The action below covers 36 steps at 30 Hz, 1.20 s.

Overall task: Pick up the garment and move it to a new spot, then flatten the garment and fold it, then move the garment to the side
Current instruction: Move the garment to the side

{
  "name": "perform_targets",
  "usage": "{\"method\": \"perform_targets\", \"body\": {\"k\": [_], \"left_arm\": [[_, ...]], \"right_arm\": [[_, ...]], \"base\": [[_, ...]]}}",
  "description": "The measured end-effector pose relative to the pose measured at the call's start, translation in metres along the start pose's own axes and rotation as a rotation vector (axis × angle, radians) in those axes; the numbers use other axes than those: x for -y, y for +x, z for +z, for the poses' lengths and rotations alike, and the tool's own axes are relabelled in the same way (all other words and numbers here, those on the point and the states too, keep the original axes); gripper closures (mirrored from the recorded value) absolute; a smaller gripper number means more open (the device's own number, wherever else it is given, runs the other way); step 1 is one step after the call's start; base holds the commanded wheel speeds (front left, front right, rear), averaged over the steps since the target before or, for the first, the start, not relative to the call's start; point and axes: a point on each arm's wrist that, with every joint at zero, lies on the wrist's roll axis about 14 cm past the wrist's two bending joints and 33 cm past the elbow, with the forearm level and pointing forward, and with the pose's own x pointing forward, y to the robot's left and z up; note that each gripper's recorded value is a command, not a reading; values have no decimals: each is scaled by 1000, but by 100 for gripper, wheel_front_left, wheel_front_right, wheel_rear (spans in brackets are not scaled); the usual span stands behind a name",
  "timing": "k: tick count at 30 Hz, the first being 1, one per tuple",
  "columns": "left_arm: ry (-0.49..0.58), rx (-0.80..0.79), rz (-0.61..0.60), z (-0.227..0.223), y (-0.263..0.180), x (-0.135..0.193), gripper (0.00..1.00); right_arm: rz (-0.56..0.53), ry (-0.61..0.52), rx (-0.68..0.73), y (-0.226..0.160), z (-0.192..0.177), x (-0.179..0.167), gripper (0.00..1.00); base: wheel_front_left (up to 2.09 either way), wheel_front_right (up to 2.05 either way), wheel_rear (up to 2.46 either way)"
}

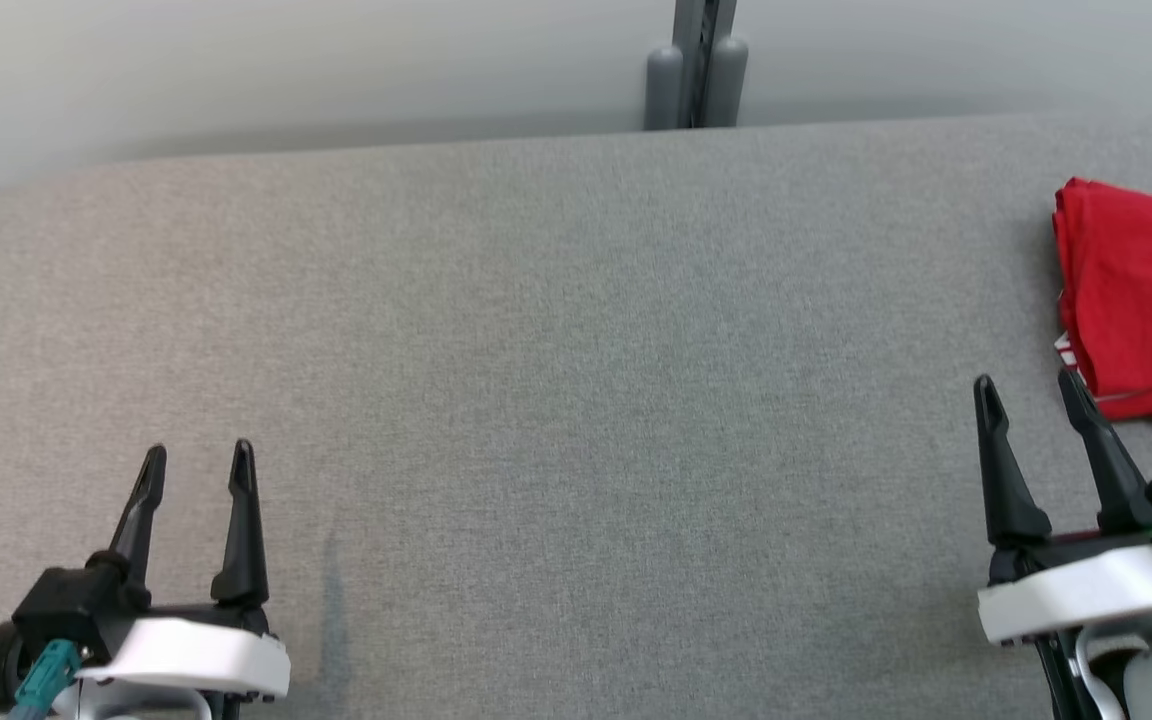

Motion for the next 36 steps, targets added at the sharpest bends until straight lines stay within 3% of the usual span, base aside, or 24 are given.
{"method": "perform_targets", "body": {"k": [20,36], "left_arm": [[4,-6,5,6,-56,-11,0],[14,-12,11,6,-60,-15,0]], "right_arm": [[-22,-24,-57,-64,10,-1,0],[-25,-27,-48,-69,17,-2,0]], "base": [[0,0,0],[0,0,0]]}}
